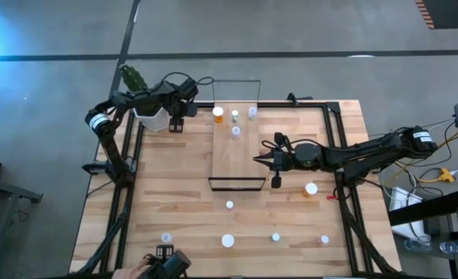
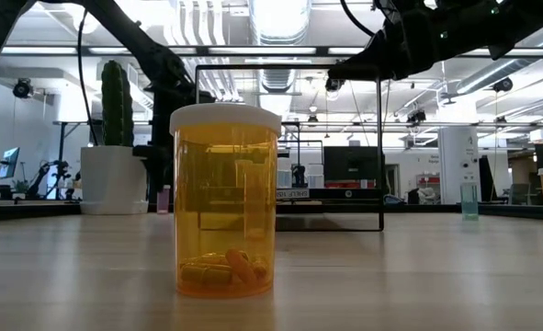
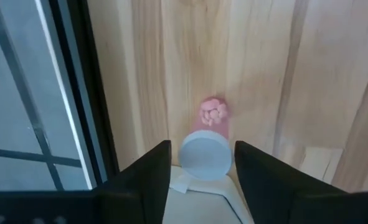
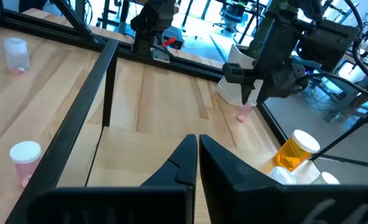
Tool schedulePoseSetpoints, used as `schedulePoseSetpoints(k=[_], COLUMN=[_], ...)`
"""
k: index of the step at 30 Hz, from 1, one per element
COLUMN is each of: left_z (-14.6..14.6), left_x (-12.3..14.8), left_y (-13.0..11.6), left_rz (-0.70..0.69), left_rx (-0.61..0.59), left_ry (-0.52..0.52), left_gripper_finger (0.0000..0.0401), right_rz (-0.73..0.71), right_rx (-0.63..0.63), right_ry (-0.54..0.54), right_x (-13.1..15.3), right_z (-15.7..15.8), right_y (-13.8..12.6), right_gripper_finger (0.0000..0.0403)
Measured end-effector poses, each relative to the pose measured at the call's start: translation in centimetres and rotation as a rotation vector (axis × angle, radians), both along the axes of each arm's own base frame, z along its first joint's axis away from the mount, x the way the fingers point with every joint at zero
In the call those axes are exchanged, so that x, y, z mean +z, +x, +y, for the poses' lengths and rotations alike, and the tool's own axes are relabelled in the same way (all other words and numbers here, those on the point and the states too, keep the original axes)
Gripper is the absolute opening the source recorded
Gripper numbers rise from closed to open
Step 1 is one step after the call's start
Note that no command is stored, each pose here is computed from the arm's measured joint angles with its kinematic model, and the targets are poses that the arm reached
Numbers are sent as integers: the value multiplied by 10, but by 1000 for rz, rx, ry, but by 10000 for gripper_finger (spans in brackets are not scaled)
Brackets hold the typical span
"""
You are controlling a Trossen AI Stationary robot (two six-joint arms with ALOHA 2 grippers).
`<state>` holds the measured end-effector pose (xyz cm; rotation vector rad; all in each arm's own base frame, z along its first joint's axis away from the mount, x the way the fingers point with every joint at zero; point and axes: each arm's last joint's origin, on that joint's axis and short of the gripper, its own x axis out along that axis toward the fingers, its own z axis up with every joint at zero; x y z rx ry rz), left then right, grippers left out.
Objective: Pick and place medicine bottles onto shelf by color
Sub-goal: Put the top pink transparent pill bottle on the shelf
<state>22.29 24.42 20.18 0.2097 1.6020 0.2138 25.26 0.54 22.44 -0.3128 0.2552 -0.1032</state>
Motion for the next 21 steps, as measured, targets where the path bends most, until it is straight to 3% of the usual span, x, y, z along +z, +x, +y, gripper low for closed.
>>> schedulePoseSetpoints(k=[12, 16, 21], left_z=[-2, -12, -39], left_x=[9, 28, 65], left_y=[-1, -1, 11], left_rz=[-4, 21, -112], left_rx=[-19, -21, -50], left_ry=[9, 55, 63], left_gripper_finger=[111, 111, 110], right_rz=[0, 0, -1], right_rx=[0, 0, 1], right_ry=[0, -1, -4], right_x=[0, 0, 0], right_z=[0, 0, 0], right_y=[0, 0, 0], right_gripper_finger=[9, 9, 9])
